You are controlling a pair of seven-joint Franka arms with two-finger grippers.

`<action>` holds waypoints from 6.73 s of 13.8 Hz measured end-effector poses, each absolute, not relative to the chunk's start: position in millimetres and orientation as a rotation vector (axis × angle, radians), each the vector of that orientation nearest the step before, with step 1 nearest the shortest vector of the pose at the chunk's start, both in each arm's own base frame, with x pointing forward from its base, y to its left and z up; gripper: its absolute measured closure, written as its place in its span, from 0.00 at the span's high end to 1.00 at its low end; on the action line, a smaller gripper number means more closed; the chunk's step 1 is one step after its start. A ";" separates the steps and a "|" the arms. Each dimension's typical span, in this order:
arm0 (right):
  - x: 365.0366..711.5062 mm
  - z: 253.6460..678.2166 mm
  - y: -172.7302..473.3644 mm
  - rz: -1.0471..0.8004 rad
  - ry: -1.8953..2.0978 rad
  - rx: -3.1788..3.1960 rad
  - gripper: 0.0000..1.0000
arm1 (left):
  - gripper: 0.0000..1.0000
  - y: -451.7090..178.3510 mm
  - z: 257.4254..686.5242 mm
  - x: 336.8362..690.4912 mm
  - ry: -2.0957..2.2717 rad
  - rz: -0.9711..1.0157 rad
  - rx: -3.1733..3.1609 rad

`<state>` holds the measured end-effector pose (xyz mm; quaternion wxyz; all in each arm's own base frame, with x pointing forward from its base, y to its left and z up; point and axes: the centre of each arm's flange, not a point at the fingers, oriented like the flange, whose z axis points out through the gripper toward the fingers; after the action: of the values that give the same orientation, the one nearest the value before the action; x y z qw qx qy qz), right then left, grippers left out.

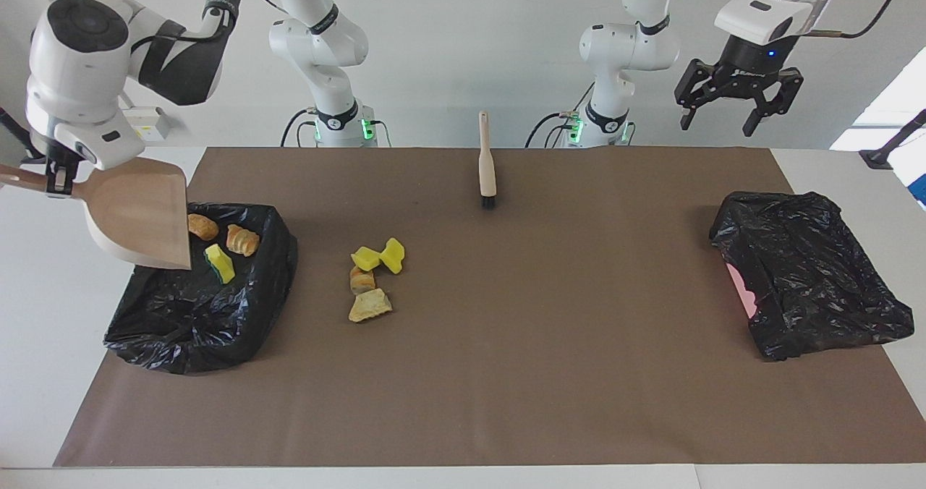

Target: Sweep and dump trash in bin

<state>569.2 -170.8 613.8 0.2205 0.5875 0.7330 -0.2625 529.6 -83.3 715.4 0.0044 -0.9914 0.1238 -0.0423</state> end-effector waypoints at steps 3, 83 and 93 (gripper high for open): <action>553.9 634.4 -133.3 -0.647 1.885 1.802 0.31 | 1.00 -57.0 718.5 529.2 0.387 -0.082 -3.105; 233.1 318.4 425.3 -0.418 0.255 3.151 0.26 | 1.00 -412.2 365.2 509.8 0.034 -0.168 -3.217; 260.6 342.6 402.2 -0.482 0.338 3.121 0.26 | 0.34 -415.0 356.2 512.1 0.017 -0.162 -3.216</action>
<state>260.6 402.2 342.6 -0.0172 0.9825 0.1064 -0.1518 512.1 -415.0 356.2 -0.0392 -0.9980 0.0052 -0.0503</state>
